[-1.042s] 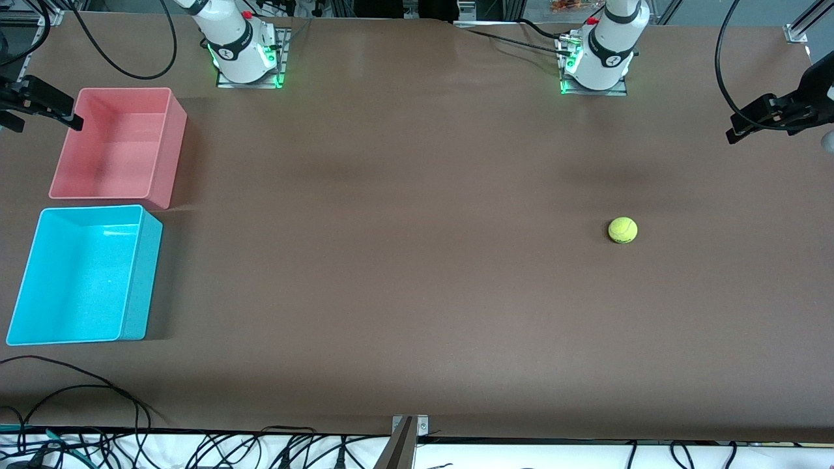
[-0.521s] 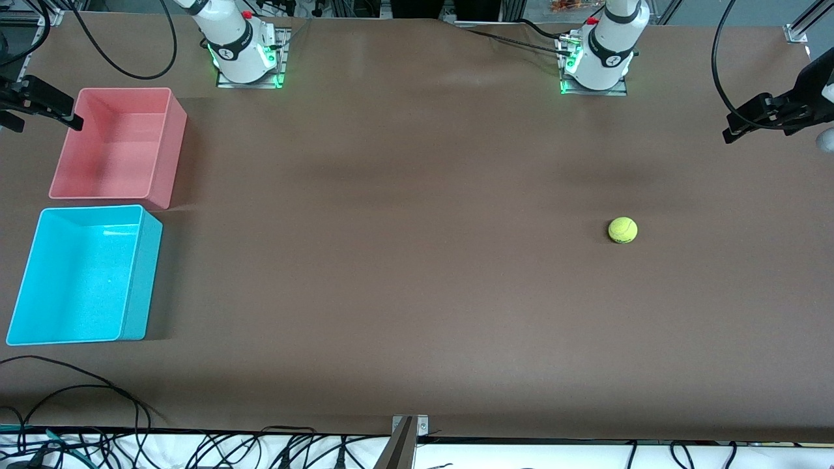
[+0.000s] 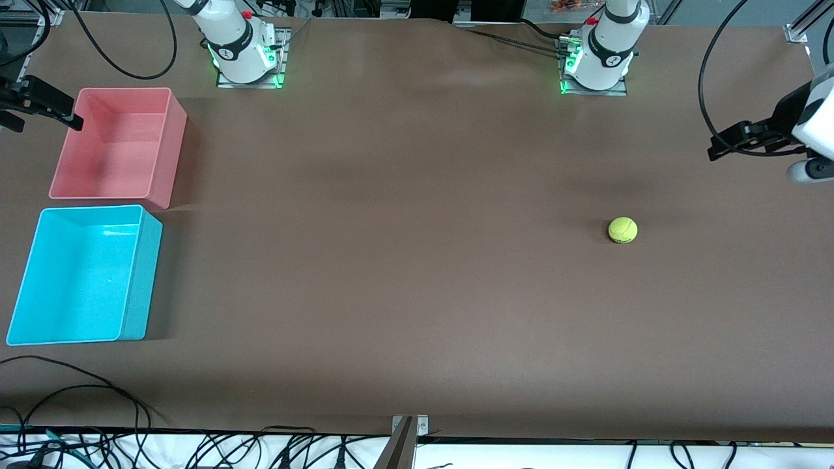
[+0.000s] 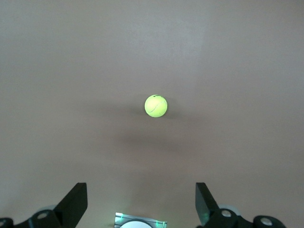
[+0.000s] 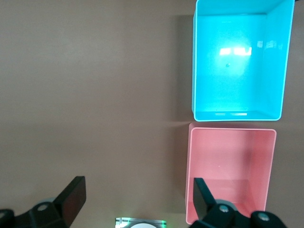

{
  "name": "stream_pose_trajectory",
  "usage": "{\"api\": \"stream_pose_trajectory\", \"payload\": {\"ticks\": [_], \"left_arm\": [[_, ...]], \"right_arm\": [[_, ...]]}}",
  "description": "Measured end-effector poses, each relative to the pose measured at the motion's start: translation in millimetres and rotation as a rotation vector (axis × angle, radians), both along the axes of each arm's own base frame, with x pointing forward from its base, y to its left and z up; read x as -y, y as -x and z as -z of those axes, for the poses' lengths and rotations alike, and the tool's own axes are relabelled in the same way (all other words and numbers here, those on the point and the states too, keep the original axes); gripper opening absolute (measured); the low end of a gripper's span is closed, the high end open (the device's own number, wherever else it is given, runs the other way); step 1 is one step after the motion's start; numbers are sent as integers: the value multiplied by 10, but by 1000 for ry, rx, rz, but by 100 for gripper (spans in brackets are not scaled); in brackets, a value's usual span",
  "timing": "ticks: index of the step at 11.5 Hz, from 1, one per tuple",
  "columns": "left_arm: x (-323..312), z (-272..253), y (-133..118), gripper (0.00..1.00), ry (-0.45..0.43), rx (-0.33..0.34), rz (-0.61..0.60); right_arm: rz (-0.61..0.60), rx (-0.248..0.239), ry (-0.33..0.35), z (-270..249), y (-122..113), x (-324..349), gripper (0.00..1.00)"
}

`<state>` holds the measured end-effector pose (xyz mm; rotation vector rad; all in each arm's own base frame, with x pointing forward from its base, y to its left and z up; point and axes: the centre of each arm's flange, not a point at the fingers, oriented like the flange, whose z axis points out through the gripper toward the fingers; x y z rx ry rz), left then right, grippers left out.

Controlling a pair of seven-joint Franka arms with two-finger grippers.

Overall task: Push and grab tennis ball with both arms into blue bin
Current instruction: 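Move the left gripper down beside the tennis ball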

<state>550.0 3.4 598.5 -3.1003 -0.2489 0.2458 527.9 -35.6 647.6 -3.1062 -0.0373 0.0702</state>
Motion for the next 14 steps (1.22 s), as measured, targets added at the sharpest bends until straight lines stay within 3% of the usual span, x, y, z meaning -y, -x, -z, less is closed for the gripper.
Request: {"api": "stream_pose_trajectory", "payload": {"ticks": [4,10,14], "left_arm": [[-86,717,-146,100,0,42,-11],[-131,1495,-104,96,0,78,-14],[-94,1921,8,44,7,85,40]], "right_arm": [[0,0,0,0,0,1,100],[1,0,0,0,0,4,100],[1,0,0,0,1,4,100]]}}
